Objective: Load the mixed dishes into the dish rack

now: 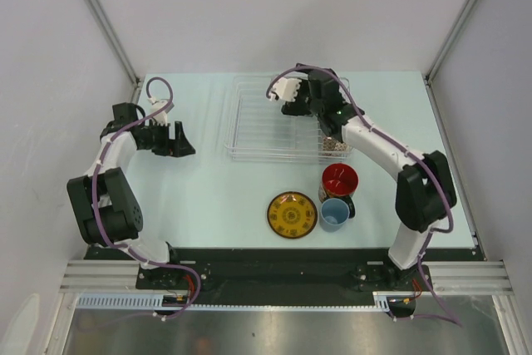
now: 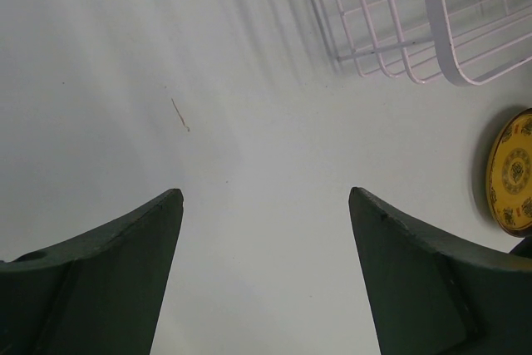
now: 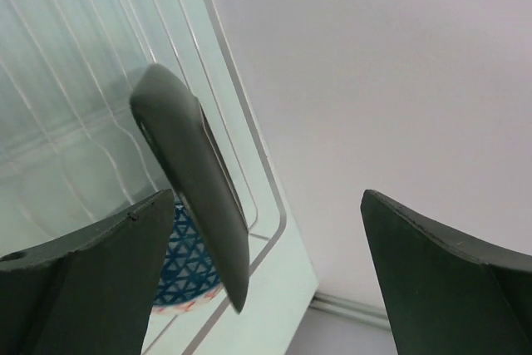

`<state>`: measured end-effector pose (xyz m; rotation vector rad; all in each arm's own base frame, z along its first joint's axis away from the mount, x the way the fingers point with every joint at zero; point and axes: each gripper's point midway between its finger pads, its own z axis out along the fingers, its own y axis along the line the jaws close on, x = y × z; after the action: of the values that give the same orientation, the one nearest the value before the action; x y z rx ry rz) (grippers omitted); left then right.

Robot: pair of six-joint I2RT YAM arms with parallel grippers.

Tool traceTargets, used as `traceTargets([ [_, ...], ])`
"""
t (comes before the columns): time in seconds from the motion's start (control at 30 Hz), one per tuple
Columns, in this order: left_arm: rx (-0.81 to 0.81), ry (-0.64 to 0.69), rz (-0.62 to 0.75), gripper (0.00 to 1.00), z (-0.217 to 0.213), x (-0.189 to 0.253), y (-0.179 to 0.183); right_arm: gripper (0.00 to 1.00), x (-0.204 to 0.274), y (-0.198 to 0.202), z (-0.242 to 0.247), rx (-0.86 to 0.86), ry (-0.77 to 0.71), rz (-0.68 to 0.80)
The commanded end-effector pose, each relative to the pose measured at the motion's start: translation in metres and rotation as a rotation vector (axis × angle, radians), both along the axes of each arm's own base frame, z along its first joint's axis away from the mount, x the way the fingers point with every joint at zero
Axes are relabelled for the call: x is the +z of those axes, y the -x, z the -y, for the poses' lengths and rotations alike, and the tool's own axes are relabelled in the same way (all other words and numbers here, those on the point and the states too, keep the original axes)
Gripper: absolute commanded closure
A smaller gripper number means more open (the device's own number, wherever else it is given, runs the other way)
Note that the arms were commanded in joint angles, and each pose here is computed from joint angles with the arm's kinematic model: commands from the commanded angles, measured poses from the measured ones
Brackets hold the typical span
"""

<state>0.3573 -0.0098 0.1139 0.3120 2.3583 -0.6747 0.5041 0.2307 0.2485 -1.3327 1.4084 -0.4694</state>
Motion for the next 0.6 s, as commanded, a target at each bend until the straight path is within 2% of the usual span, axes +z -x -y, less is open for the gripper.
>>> traceTargets([
  [0.0, -0.019, -0.001, 0.081, 0.14, 0.0, 0.028, -0.007, 0.0, 0.067, 0.049, 0.008, -0.096, -0.232, -0.027],
  [0.07, -0.022, -0.008, 0.092, 0.14, -0.001, 0.032, -0.007, 0.0, 0.068, 0.065, 0.009, -0.119, -0.343, -0.092],
  [0.13, -0.025, -0.012, 0.099, 0.13, -0.001, 0.035, -0.007, 0.0, 0.07, 0.074, 0.025, -0.214, -0.378, -0.107],
  [0.2, -0.027, -0.011, 0.104, 0.14, -0.001, 0.039, -0.008, 0.0, 0.068, 0.092, 0.021, -0.22, -0.441, -0.164],
  [0.3, -0.024, -0.018, 0.115, 0.14, -0.002, 0.047, -0.008, 0.0, 0.087, 0.124, 0.01, -0.246, -0.662, -0.244],
  [0.37, -0.023, -0.025, 0.13, 0.14, -0.002, 0.054, -0.009, 0.0, 0.085, 0.148, -0.009, -0.171, -0.789, -0.403],
  [0.4, -0.039, -0.027, 0.132, 0.14, 0.0, 0.056, -0.008, 0.0, 0.072, 0.162, -0.015, -0.204, -0.874, -0.54],
  [0.43, -0.062, -0.041, 0.137, 0.14, 0.003, 0.058, -0.006, 0.0, 0.062, 0.179, -0.03, -0.153, -0.884, -0.652],
  [0.47, -0.087, -0.061, 0.129, 0.14, 0.006, 0.062, -0.002, 0.0, 0.041, 0.193, -0.032, -0.172, -0.873, -0.74],
  [0.53, -0.182, -0.153, 0.179, 0.14, 0.02, 0.07, 0.001, 0.0, 0.02, 0.219, -0.043, -0.158, -0.872, -0.861],
  [0.57, -0.239, -0.173, 0.19, 0.14, 0.034, 0.072, 0.008, 0.04, 0.003, 0.23, -0.04, -0.168, -0.87, -0.911],
])
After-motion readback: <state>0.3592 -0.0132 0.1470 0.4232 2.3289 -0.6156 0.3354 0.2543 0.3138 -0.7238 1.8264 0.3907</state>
